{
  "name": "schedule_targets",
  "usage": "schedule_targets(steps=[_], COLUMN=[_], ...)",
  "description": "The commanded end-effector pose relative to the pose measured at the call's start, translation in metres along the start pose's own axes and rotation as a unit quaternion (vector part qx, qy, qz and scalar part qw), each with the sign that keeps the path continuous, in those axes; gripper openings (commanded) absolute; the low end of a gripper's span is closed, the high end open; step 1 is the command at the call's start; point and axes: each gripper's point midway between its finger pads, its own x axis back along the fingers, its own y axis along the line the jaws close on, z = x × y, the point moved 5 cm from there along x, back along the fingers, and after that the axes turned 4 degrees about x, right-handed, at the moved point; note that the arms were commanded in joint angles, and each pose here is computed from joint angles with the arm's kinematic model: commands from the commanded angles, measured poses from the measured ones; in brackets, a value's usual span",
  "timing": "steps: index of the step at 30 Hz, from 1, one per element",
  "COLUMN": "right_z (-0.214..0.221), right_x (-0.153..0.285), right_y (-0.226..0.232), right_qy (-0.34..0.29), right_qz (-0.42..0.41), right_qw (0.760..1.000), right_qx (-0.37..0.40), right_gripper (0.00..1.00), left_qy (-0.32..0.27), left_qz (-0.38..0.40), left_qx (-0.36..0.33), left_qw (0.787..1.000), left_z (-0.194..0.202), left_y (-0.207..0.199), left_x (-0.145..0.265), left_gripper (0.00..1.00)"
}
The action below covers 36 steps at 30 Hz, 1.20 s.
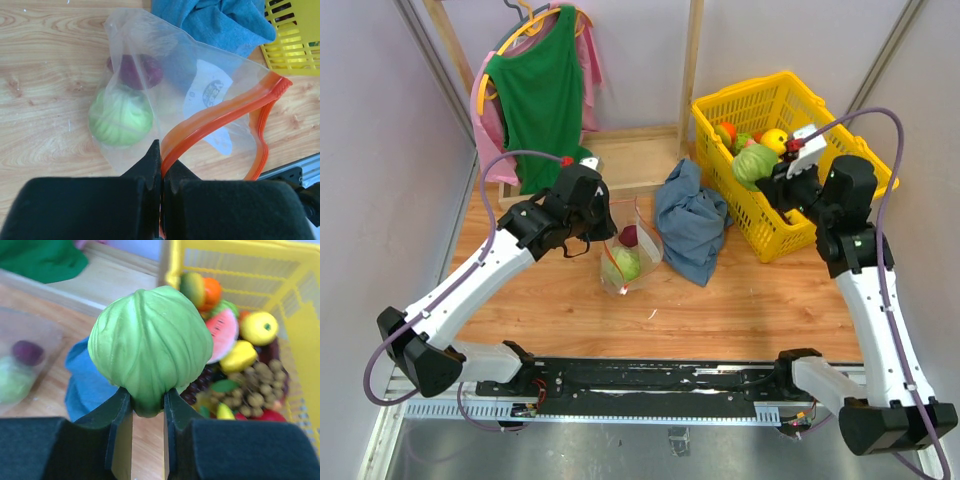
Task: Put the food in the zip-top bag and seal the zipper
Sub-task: Pick up the fake vegetable from the bin, then place the fake vegetable in the zipper food storage bag.
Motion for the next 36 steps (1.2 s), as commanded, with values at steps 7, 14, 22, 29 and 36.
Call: schedule_targets(steps=[7,14,22,29,36], right_z=[-0.04,-0.034,-0.016,0.017,0.037], right_x=[0.023,0.035,0.044,0.021,-0.025], right_y=[0.107,0.169,0.217,0.238,0.228], right_qy=[-0.162,-0.183,-0.168,-0.102,-0.035], right_qz=[-0.266,-0.399,-0.517,-0.551,-0.459], right_qw=[0.94,0.88,0.818,0.806,0.866], right_qx=[0.139,0.181,0.191,0.19,0.195], right_gripper=[0.01,0.01,0.0,0.01,0.01], left_qy=[-0.014,-0.009,-0.005,0.004,0.01], left_qz=[0.024,0.024,0.025,0.032,0.033], left_qx=[-0.008,-0.01,-0.009,-0.009,-0.011], left_qw=[1.0,1.0,1.0,0.999,0.999], left_z=[-0.011,-0.011,-0.01,-0.007,-0.003], left_y=[-0.009,-0.01,-0.011,-0.013,-0.011], left_x=[0.003,0.0,-0.004,-0.007,-0.006], left_gripper=[0.0,0.0,0.0,0.0,0.0])
